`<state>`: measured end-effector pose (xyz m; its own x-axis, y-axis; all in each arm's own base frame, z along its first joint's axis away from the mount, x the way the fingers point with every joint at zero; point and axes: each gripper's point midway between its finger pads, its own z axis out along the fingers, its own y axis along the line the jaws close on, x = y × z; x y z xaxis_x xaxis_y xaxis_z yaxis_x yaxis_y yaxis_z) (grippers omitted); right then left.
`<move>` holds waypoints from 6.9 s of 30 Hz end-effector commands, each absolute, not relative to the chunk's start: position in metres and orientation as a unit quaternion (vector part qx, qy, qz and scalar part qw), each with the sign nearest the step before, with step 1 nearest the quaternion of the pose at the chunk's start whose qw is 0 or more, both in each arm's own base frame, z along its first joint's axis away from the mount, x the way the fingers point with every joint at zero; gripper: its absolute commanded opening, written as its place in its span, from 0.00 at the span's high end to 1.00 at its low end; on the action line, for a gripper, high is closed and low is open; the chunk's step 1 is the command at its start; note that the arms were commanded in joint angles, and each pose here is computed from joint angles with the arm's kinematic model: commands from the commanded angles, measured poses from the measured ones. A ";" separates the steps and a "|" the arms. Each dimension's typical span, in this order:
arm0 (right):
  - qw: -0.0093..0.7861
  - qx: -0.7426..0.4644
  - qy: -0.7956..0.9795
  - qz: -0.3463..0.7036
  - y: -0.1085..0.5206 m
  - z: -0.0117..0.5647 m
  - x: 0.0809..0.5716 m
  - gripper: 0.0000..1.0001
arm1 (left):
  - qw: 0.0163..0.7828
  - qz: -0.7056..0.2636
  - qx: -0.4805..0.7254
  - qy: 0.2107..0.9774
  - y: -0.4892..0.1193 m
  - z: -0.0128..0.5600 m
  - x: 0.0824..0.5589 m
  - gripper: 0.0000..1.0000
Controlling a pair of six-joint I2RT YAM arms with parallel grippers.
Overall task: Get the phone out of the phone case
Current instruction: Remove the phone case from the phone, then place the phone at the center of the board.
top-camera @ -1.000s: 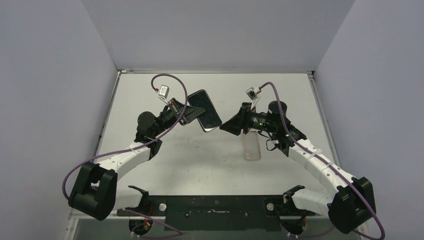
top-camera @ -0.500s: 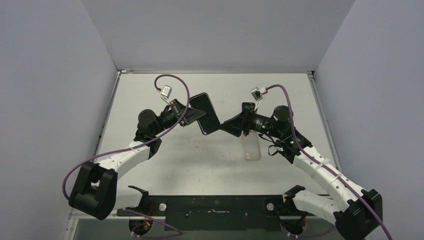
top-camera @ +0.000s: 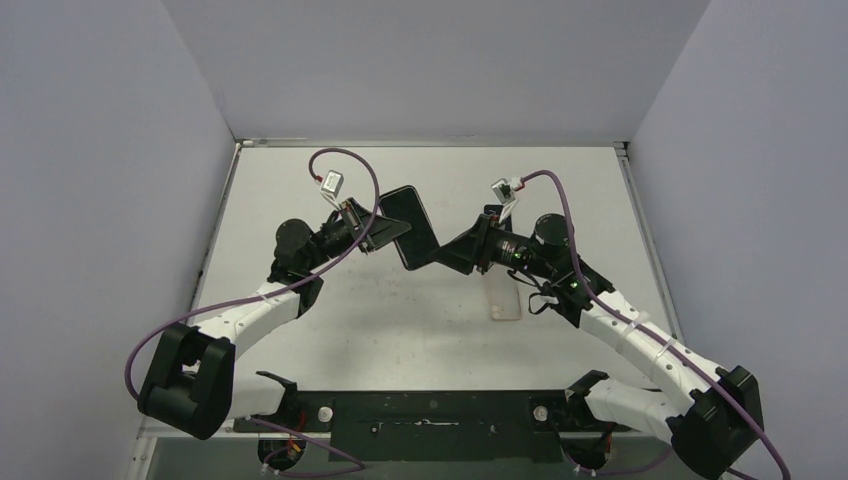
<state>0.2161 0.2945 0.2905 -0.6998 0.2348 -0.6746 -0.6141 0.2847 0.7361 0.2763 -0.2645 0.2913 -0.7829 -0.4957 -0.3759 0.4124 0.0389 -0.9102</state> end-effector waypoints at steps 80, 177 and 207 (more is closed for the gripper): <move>0.403 -0.098 0.605 0.679 0.316 0.346 0.221 0.70 | 0.371 -0.731 -0.027 0.572 -0.306 0.325 0.209 1.00; 0.313 -0.133 0.779 0.526 0.229 0.233 0.219 1.00 | 0.466 -0.475 -0.023 0.746 -0.234 0.243 0.309 1.00; 0.298 0.044 0.872 0.385 0.040 0.073 0.427 1.00 | 0.363 -0.505 0.020 0.783 -0.229 0.188 0.228 1.00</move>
<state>0.4028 0.0332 0.0477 -0.8546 0.3423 -0.3904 -0.0182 0.7317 0.6813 0.2302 -0.2255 0.1686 -0.7632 -0.3327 -0.5539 0.3312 0.5346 -0.7775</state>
